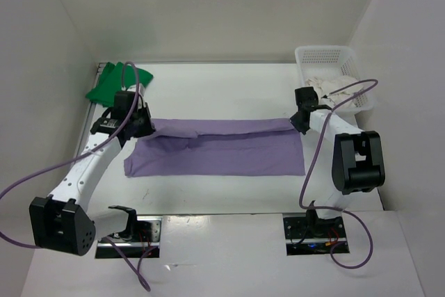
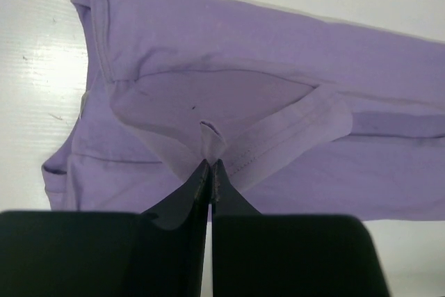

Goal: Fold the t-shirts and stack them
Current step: Fold the other side of the tshirt into a rectangle

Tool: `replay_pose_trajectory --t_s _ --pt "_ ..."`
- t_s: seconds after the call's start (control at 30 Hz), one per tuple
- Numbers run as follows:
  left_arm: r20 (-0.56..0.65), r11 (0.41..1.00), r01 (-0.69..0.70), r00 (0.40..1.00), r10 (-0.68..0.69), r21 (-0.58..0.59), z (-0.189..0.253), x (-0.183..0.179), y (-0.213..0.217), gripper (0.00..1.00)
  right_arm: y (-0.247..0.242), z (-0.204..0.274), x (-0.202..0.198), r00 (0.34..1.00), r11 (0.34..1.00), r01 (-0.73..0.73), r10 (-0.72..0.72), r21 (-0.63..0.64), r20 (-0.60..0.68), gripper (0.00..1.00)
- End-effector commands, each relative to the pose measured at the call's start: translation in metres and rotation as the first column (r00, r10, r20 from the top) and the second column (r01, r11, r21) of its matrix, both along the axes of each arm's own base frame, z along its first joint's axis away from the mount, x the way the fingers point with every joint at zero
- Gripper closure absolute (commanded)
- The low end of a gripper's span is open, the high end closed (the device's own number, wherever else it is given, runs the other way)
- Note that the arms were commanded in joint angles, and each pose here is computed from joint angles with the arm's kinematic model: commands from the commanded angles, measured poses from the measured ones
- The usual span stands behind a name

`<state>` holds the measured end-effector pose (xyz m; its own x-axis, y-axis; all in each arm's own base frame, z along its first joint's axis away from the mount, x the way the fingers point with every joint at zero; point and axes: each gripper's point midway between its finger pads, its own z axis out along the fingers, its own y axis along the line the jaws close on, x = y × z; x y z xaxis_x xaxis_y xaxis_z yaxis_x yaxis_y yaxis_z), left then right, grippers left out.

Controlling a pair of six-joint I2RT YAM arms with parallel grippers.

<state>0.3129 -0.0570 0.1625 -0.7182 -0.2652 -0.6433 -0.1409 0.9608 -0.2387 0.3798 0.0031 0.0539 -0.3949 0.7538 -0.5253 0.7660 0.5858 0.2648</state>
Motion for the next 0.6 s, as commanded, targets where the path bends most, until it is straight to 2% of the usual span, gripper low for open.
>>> replay_pose_trajectory --t_s 0.0,0.17,0.37,0.43,0.57 --pt "-0.021 1.0 -0.003 1.0 0.003 -0.009 -0.005 -0.015 0.002 0.96 -0.007 0.012 -0.001 0.999 1.0 0.019 -0.019 -0.014 0.047 0.99" --pt "-0.019 1.0 0.005 1.0 -0.005 -0.031 -0.002 -0.019 -0.002 0.93 -0.009 -0.001 -0.008 1.0 0.999 0.024 -0.023 -0.025 0.01 0.99" --pt "-0.039 0.999 0.017 0.999 -0.019 -0.043 0.0 -0.026 -0.004 0.84 -0.009 0.0 -0.01 0.999 0.999 0.038 -0.038 -0.015 0.017 0.98" --pt "-0.023 0.999 0.012 1.0 -0.013 -0.039 0.011 -0.03 -0.002 0.84 -0.009 0.004 -0.011 0.999 0.999 0.038 -0.038 -0.015 0.023 0.98" --pt "-0.022 0.999 0.006 1.0 -0.006 -0.032 0.014 -0.033 0.0 0.83 -0.006 0.018 -0.011 0.998 1.0 0.029 -0.029 0.004 0.051 0.91"
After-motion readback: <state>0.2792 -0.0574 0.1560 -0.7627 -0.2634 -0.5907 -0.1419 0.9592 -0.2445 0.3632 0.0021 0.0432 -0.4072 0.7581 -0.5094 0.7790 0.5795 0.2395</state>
